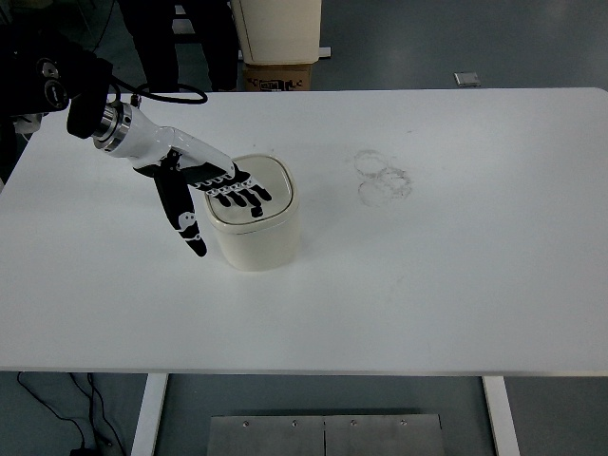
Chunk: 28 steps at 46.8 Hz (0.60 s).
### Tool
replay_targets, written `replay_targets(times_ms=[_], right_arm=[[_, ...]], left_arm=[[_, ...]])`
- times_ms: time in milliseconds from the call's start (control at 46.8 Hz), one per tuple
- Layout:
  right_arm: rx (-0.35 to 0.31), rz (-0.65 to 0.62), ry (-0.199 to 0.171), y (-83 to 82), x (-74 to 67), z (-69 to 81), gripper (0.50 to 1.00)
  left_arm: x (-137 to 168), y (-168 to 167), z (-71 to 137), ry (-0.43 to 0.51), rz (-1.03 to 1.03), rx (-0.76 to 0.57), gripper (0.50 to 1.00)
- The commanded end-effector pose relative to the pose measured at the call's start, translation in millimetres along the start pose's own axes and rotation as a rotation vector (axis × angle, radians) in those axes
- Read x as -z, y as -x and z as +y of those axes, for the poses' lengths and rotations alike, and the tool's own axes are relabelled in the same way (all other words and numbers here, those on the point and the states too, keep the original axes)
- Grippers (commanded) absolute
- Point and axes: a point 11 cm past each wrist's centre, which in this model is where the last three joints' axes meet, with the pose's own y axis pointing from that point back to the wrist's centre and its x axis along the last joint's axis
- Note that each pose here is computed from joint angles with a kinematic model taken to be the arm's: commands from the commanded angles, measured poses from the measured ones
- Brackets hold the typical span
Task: Open trash bin
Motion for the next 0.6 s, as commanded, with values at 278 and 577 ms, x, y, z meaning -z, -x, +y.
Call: replay_targets(times_ms=[278,577], right_arm=[[0.000,0.001,-0.001,0.0,0.3,0.0,0.991],[0.000,-0.001,-0.001,0.0,0.3,0.0,0.991]], left_arm=[[-0.3,1.6,-3.2,-0.001,-0.001,0.008,1.000],[3.9,5.1,-6.3,-0.002,0.010,0.018,1.000]])
